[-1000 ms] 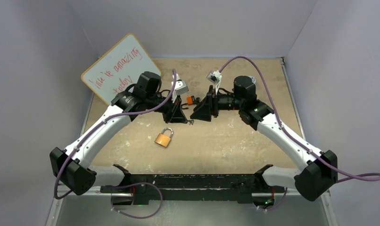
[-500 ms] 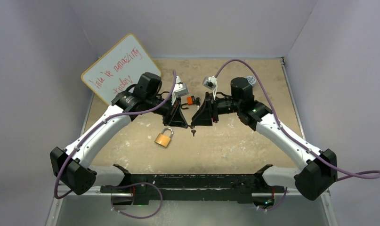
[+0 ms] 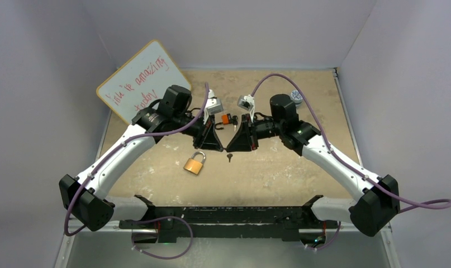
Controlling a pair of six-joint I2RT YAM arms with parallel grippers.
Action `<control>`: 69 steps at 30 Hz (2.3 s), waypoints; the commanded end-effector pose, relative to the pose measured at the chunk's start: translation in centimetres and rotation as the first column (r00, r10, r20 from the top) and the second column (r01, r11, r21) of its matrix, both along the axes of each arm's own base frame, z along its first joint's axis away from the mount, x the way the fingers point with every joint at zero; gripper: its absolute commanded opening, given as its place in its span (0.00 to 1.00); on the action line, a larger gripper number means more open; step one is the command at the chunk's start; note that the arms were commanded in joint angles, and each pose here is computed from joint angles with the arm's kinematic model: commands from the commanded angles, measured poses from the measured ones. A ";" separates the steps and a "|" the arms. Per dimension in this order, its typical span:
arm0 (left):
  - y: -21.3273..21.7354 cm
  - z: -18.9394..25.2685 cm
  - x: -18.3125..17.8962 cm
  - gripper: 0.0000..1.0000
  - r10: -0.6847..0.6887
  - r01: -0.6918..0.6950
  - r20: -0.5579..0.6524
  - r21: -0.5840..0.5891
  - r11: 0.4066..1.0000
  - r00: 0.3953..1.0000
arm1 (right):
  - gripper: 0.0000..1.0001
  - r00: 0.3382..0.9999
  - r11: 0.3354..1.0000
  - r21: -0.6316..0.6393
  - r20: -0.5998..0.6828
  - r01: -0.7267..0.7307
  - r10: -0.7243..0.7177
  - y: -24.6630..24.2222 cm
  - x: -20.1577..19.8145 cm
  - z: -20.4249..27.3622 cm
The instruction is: Unlock with the key
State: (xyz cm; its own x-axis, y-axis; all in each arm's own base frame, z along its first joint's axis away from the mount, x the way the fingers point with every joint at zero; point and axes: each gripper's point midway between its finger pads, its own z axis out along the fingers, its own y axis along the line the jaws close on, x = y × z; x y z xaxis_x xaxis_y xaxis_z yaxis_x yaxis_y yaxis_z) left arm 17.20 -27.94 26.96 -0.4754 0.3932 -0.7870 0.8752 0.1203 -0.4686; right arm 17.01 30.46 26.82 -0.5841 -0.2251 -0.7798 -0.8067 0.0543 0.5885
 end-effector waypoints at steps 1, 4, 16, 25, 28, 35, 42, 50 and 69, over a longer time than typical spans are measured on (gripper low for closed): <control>-0.4 2.8 0.0 0.00 -0.019 0.024 0.075 -0.067 0.997 0.997 | 0.14 0.999 0.999 0.010 0.003 -0.046 0.046 0.0 -0.8 0.0; -0.6 3.2 0.0 0.00 -0.023 0.028 0.063 -0.082 0.996 0.998 | 0.00 0.999 0.999 0.010 0.010 -0.036 0.036 0.0 -0.6 0.2; -1.8 10.5 2.9 0.67 0.234 -0.198 0.033 -0.428 0.882 0.972 | 0.00 0.958 0.960 0.138 0.123 0.243 -0.260 -0.9 2.0 5.9; 0.1 13.9 8.9 0.64 0.555 -0.679 -0.392 -0.470 0.564 0.733 | 0.00 0.902 0.872 0.326 0.105 0.366 -0.419 -1.9 3.0 11.4; 0.4 13.6 9.7 0.64 0.552 -0.782 -0.557 -0.382 0.493 0.620 | 0.00 0.871 0.848 0.322 0.119 0.420 -0.477 -2.1 4.2 11.6; 1.0 9.6 11.6 0.63 0.643 -0.906 -0.680 -0.078 0.416 0.353 | 0.00 0.810 0.839 0.193 0.223 0.509 -0.543 -1.6 7.9 9.8; 0.4 4.6 12.9 0.56 0.718 -0.908 -0.664 0.139 0.394 0.210 | 0.00 0.724 0.789 0.012 0.389 0.615 -0.570 0.1 8.9 6.9; 0.8 2.0 13.7 0.30 0.777 -0.911 -0.603 0.194 0.365 0.183 | 0.00 0.676 0.737 -0.125 0.520 0.664 -0.522 0.6 9.3 3.8; 0.3 0.1 13.8 0.23 0.794 -0.873 -0.576 0.266 0.409 0.196 | 0.00 0.657 0.711 -0.169 0.567 0.683 -0.496 2.2 10.7 2.1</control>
State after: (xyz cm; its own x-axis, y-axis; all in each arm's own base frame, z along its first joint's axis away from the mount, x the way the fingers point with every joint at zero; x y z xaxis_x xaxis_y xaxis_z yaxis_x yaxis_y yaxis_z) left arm 30.77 -27.44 25.00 -0.7829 -0.5866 -0.2075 -0.1935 0.5464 -0.8148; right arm 27.02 32.18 26.65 -0.3338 -0.2900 -0.8969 -0.6853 0.7280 0.0197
